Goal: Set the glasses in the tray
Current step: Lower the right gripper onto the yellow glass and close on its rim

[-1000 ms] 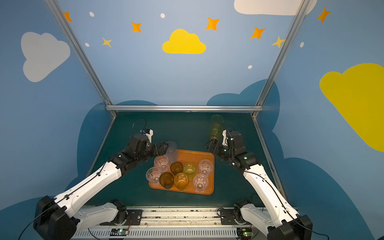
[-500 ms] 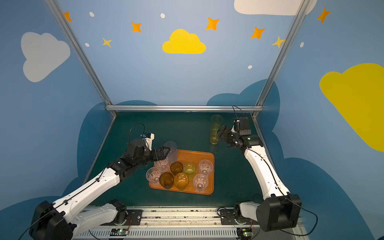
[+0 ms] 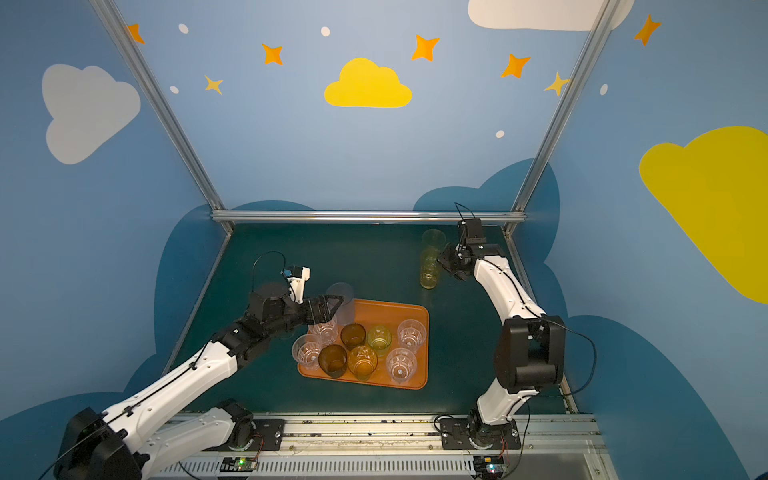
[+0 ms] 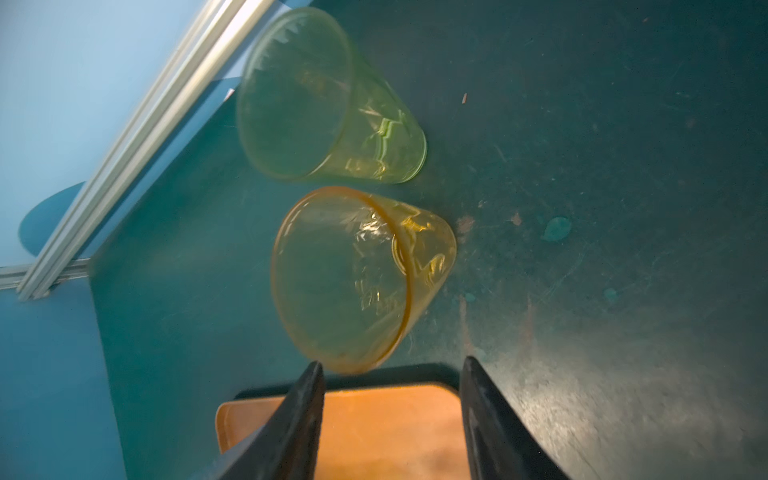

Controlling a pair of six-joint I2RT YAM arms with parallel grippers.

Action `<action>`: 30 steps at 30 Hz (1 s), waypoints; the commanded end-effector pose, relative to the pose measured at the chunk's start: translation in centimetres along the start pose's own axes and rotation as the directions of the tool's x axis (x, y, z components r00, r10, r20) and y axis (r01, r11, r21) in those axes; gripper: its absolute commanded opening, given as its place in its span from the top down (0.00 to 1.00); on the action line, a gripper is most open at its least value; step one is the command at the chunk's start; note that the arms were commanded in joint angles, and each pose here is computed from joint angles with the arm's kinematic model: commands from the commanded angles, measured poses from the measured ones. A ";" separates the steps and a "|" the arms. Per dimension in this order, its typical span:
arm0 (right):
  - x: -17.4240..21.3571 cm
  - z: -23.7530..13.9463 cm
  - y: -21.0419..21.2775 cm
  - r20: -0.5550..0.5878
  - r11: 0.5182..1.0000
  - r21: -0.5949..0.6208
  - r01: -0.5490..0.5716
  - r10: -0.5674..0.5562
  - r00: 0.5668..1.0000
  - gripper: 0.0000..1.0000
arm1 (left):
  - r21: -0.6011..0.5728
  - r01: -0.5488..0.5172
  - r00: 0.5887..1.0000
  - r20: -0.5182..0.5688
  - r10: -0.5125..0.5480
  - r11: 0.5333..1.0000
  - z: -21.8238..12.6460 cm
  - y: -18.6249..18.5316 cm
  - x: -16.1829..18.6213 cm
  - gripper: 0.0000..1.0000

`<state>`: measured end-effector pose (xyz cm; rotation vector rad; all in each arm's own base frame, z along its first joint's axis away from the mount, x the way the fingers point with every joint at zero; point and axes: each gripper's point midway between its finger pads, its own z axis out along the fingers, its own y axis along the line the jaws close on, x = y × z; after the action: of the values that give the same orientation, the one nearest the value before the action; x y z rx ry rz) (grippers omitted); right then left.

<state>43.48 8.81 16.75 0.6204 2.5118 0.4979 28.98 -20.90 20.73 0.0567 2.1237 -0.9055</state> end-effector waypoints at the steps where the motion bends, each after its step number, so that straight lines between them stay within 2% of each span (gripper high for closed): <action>1: -1.0 0.4 0.0 0.013 1.000 0.020 -0.002 0.002 1.000 0.52 | 0.036 -0.023 1.000 0.010 0.022 0.999 -0.1 -0.8 -0.1 0.00; 14: 0.0 1.9 -0.8 -0.026 0.999 0.048 -0.011 0.013 1.000 0.75 | 0.034 -0.019 1.000 0.002 0.019 0.999 0.0 -0.7 0.0 0.00; 30: 1.0 2.6 -0.4 -0.061 1.000 0.014 0.004 -0.003 0.998 0.81 | 0.024 -0.016 1.000 -0.010 0.016 1.000 0.2 -0.5 0.2 0.00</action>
<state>44.30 9.19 14.88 0.6290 2.5504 0.5011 28.88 -21.32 20.65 0.0723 2.1262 -0.9224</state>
